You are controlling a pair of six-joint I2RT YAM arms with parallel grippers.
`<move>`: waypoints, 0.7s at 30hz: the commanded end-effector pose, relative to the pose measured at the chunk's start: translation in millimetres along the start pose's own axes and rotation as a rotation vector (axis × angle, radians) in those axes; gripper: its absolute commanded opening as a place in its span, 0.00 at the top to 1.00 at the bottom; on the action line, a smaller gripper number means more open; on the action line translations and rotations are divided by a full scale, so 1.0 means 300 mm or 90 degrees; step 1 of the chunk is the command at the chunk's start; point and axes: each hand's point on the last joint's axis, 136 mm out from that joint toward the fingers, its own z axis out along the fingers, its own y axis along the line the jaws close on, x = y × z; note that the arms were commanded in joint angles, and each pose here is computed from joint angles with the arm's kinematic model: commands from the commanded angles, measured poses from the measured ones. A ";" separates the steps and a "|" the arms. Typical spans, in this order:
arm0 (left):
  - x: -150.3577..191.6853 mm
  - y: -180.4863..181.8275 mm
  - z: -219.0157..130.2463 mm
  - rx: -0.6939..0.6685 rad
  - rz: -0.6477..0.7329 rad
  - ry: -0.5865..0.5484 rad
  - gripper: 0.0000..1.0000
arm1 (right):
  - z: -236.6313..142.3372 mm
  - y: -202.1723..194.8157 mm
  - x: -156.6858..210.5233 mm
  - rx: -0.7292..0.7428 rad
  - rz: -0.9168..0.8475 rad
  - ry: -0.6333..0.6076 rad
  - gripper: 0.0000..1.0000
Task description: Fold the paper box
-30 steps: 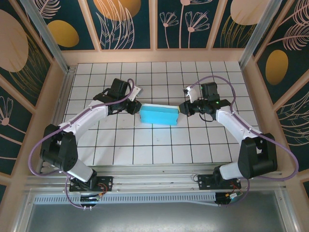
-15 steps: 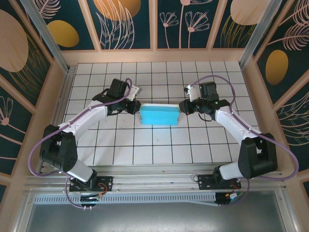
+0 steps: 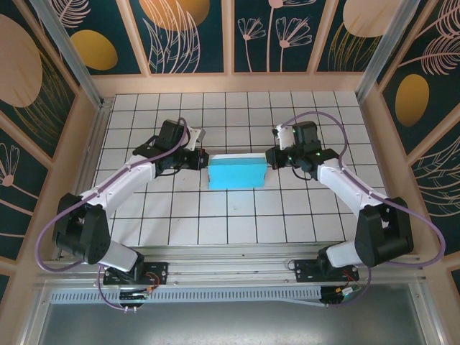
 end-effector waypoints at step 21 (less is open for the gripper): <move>0.013 -0.073 0.012 0.093 -0.069 -0.033 1.00 | 0.024 0.077 0.071 -0.008 0.094 -0.016 0.94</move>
